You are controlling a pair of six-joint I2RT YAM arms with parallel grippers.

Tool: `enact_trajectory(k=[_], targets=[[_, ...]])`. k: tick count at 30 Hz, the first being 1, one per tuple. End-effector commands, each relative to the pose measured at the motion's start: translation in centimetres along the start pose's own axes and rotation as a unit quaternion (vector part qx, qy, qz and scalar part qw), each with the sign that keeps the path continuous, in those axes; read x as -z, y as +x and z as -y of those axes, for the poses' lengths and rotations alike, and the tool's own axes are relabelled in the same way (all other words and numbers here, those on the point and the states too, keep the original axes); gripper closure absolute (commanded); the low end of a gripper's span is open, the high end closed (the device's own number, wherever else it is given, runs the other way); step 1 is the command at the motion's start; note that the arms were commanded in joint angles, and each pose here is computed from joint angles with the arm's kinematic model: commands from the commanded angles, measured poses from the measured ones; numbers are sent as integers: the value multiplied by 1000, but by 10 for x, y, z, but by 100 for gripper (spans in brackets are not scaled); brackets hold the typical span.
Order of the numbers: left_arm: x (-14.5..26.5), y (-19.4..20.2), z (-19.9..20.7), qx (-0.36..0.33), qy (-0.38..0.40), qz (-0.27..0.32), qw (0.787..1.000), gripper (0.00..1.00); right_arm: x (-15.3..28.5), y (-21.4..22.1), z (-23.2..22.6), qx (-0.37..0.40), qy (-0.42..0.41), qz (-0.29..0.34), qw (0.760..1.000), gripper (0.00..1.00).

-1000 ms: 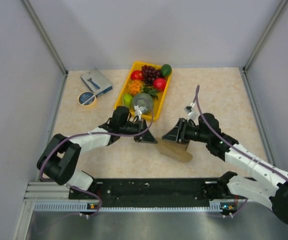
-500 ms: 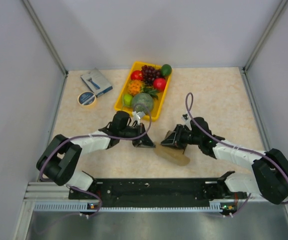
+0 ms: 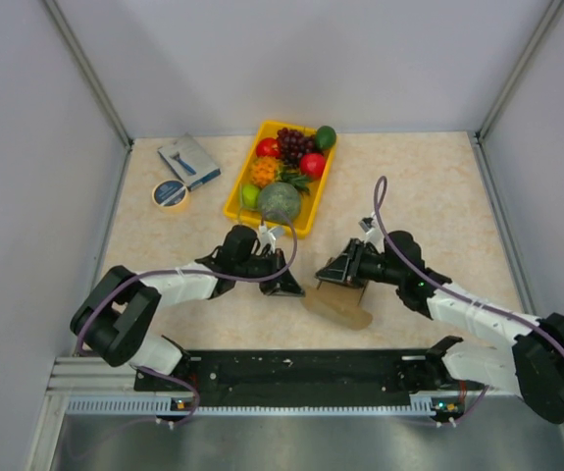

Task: Fold the paper box

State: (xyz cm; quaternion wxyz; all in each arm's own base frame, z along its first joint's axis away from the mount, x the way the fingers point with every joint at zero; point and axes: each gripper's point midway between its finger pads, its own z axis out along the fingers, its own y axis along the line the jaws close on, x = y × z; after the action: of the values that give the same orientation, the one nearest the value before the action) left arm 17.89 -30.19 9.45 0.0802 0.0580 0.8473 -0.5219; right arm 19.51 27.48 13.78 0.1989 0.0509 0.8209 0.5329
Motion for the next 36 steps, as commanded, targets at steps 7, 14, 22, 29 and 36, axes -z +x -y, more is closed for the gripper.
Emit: enact_trajectory(k=[7, 14, 22, 29, 36], targets=[[-5, 6, -22, -22, -28, 9, 999, 97, 9, 10, 35, 81, 16, 9, 997, 70], [13, -2, -13, -83, -47, 45, 994, 51, 3, 10, 58, 121, 54, -5, 991, 70], [32, -32, 23, -180, -68, 80, 978, 11, 12, 9, 43, 165, 66, -19, 984, 68], [-8, -60, 31, -225, -46, 56, 972, 21, 76, -15, 36, 177, 162, 71, 968, 36], [-40, -67, 39, -222, -1, 20, 975, 18, 96, -6, 83, 116, 218, 103, 964, 23]])
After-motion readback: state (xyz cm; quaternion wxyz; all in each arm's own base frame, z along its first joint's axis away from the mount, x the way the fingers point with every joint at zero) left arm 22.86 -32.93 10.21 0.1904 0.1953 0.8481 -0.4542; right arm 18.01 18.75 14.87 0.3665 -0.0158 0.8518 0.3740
